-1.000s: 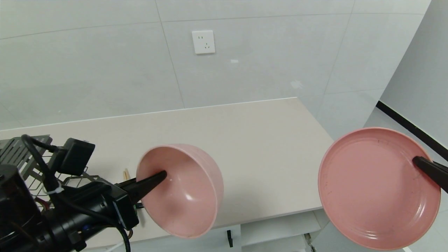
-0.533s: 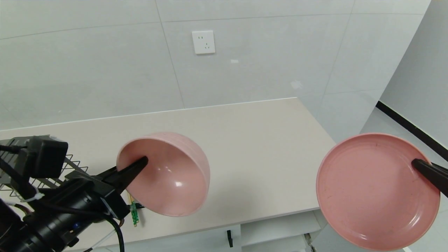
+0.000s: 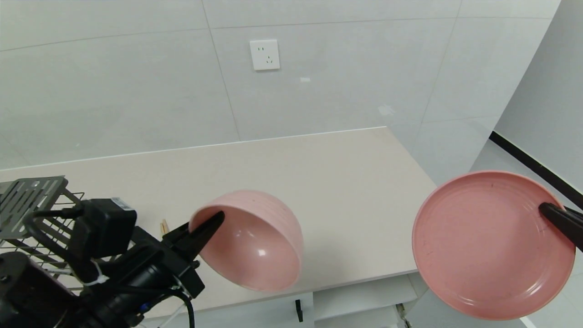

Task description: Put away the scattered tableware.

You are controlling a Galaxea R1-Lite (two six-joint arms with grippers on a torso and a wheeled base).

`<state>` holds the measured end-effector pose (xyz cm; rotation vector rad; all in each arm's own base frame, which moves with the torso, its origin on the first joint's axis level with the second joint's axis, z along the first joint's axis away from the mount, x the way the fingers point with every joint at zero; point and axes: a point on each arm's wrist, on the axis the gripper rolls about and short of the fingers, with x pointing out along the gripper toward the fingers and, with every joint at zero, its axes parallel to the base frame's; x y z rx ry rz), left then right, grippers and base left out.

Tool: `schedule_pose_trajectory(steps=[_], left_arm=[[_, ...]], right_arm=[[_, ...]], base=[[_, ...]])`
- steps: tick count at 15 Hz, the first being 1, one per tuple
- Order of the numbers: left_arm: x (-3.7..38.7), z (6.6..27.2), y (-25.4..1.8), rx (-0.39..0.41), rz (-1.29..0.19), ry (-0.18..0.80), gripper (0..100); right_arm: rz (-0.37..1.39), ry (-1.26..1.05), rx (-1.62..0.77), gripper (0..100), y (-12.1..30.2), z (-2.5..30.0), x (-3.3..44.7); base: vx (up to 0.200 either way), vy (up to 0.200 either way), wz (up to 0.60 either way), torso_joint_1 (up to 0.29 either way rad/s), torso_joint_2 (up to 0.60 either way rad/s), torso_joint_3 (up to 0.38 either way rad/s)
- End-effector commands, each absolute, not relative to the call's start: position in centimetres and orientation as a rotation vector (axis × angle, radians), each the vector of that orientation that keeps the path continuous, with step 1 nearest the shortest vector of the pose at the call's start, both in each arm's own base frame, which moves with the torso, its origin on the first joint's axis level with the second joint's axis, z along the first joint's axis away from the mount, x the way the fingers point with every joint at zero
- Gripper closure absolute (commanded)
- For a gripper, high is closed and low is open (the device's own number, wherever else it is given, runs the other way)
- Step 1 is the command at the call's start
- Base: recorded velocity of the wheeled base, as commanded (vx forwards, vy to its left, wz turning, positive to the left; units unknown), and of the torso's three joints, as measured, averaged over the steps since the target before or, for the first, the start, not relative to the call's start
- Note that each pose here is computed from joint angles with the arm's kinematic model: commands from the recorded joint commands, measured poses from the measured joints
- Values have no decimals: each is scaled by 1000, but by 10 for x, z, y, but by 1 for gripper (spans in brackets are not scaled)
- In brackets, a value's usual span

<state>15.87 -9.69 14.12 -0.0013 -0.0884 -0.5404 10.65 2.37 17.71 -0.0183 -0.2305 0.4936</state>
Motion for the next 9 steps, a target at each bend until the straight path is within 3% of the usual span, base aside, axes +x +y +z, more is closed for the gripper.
schedule_pose_trajectory(steps=[1,8,9], left_arm=[[158,129,-107,16,-586,-26,100],[154,129,-105,18,-589,-27,100],[152,128,-104,19,-590,-24,100]], right_arm=[[492,-219,-18,100,24,175,107],[491,-210,-15,100,23,173,106],[490,-202,-16,100,23,171,106]], base=[[-200,0,0,2,-2,2],[-200,0,0,3,-1,2],[0,0,0,0,0,0]])
